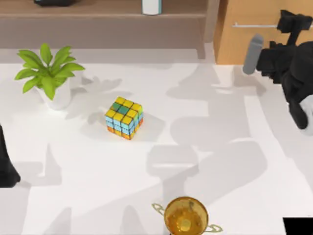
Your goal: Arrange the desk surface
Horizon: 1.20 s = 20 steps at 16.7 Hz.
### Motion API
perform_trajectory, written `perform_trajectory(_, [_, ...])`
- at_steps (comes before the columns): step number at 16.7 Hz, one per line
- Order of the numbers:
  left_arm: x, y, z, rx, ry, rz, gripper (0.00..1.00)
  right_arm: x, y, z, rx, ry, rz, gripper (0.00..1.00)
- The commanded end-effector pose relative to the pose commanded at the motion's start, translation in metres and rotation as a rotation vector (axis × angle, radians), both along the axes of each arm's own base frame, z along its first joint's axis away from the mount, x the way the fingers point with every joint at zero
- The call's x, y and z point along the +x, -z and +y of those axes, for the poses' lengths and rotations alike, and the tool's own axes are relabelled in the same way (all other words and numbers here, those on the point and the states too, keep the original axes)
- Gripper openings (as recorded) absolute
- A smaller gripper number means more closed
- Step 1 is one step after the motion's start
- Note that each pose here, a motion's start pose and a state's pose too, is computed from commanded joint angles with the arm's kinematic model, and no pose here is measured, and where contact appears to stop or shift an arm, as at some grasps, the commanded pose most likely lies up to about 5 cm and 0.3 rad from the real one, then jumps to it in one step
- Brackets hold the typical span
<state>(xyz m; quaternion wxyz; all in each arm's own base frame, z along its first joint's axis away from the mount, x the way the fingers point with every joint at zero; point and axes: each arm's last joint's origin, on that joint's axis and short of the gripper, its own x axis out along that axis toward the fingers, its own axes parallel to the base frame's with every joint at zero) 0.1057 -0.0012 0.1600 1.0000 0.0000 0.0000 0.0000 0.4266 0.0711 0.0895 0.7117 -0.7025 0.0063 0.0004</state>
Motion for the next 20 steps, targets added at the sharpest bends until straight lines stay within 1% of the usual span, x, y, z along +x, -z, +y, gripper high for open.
perform_trajectory(3, [0.0,0.0,0.0,0.0,0.0,0.0,1.0,-0.012,0.0,0.001,0.002,-0.007,-0.002,1.0])
perform_trajectory(9, [0.0,0.0,0.0,0.0,0.0,0.0,1.0,-0.034,0.012,0.003,-0.007,-0.011,0.045,1.0])
perform_trajectory(15, [0.0,0.0,0.0,0.0,0.0,0.0,1.0,-0.035,0.015,0.001,-0.008,-0.006,0.055,1.0])
perform_trajectory(17, [0.0,0.0,0.0,0.0,0.0,0.0,1.0,-0.035,0.008,0.014,0.024,-0.043,0.025,1.0])
perform_trajectory(18, [0.0,0.0,0.0,0.0,0.0,0.0,1.0,-0.037,0.004,0.026,0.055,-0.079,0.011,1.0])
perform_trajectory(20, [0.0,0.0,0.0,0.0,0.0,0.0,1.0,-0.046,0.0,0.061,0.138,-0.174,0.01,1.0])
